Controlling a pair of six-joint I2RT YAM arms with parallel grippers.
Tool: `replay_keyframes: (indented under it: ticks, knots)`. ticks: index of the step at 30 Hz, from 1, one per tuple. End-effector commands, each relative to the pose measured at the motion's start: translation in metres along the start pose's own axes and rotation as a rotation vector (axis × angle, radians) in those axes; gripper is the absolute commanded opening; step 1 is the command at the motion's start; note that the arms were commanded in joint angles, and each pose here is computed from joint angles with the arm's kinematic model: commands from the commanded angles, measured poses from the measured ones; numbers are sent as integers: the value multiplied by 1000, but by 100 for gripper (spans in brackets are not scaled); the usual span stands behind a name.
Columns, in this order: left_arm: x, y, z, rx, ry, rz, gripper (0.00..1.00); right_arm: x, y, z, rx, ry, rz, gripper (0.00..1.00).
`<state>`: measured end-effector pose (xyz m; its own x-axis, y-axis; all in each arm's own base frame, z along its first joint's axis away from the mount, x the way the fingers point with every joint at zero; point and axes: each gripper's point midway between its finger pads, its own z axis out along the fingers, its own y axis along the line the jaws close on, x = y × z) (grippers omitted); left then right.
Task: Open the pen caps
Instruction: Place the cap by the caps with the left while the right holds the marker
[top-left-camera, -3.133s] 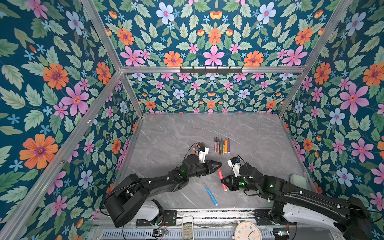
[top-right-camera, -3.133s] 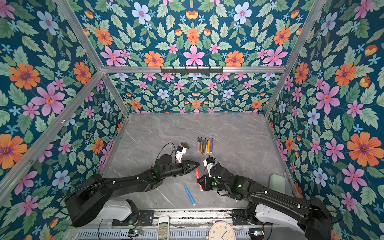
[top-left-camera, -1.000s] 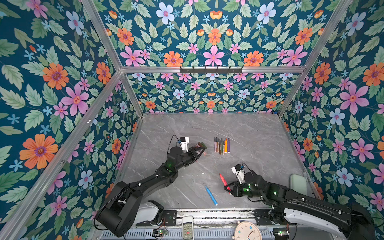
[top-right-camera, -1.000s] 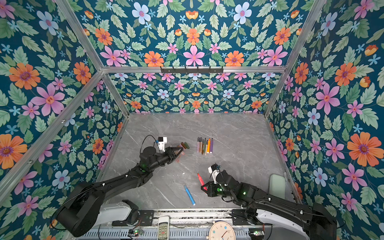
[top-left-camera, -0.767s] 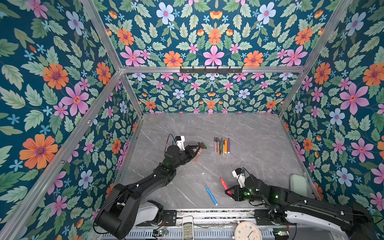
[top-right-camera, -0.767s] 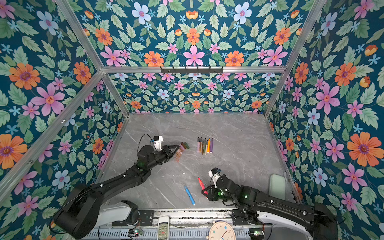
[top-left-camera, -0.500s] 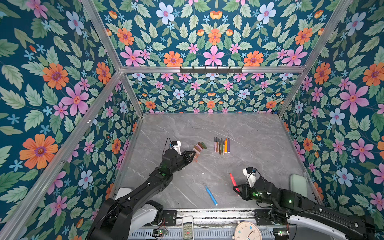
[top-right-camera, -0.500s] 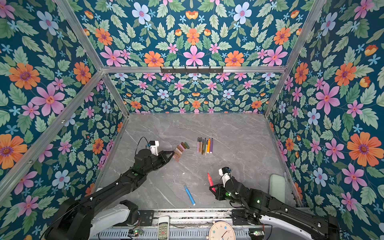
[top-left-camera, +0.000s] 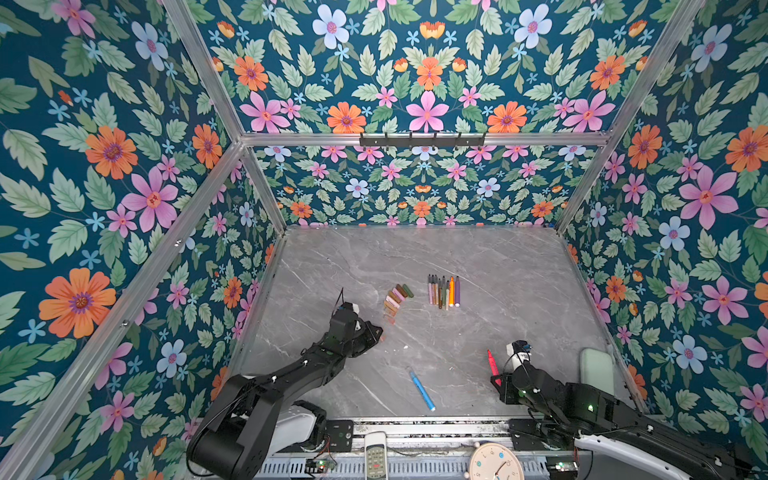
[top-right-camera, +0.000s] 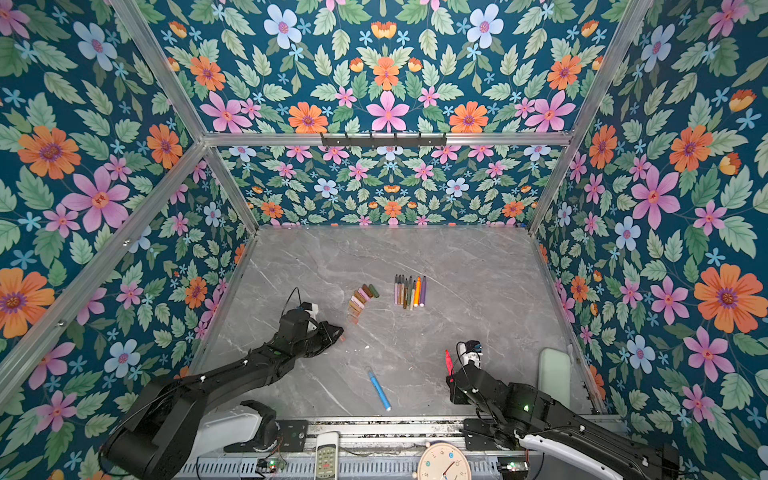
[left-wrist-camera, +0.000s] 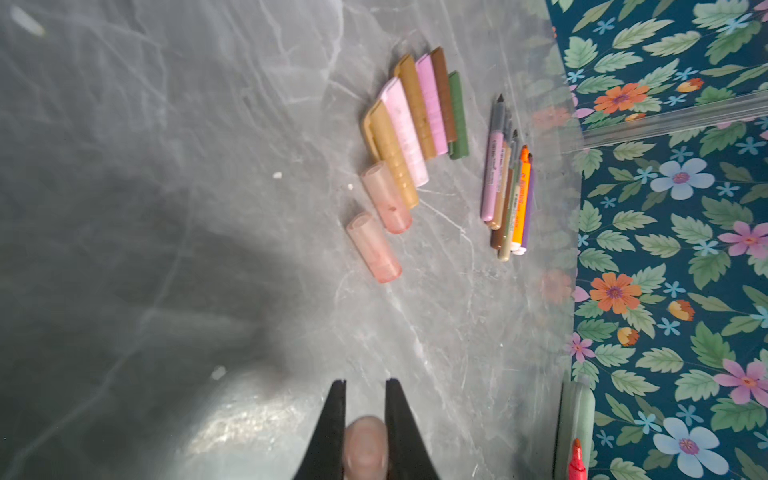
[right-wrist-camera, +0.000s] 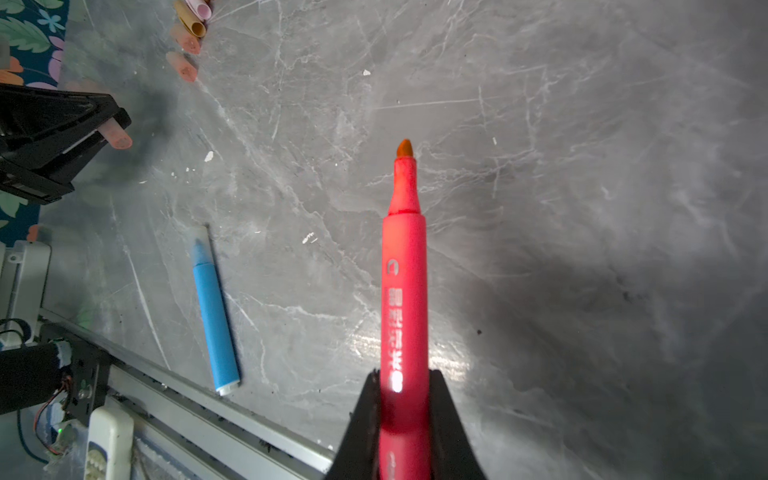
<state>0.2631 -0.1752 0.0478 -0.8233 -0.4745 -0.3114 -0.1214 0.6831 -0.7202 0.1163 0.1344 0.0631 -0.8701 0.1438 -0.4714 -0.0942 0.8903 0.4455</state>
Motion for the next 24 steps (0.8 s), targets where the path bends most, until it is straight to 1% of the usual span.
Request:
replay_keyframes:
  ticks: [1, 5, 9, 13, 14, 15, 16, 17, 18, 20, 21, 24]
  knots:
    - [0, -11, 7, 68, 20, -28, 0, -4, -1, -1, 9, -23, -12, 0]
    - [-3, -5, 15, 49, 15, -65, 0, -4, -2, -1, 7, -24, -12, 0]
    - [-12, 0, 21, 2, -13, -78, 0, -4, -2, -2, 2, -26, -9, 0]
    - [-20, 4, 21, -18, -48, -103, 0, -4, -2, -1, 1, -26, -10, 0]
    - [-21, 5, 21, -18, -55, -110, 2, -4, -2, -1, 2, -26, -9, 0]
    - [-23, 5, 21, -16, -59, -114, 5, -4, -2, -1, 1, -27, -9, 0]
    - [-24, 5, 22, -12, -62, -118, 13, -4, -1, -1, 0, -27, -8, 0]
    - [-25, 5, 22, -7, -61, -122, 18, -4, -2, -1, 2, -27, -9, 0]
    - [-25, 5, 23, -5, -60, -125, 24, -4, -2, -1, 1, -26, -10, 0]
    - [-25, 5, 24, 4, -58, -134, 41, -4, -2, -1, 3, -27, -8, 0]
    - [-26, 5, 25, 9, -57, -137, 46, -4, -2, -1, 3, -26, -8, 0]
    - [-24, 4, 26, 23, -51, -144, 49, -4, -2, -1, 3, -25, -8, 0]
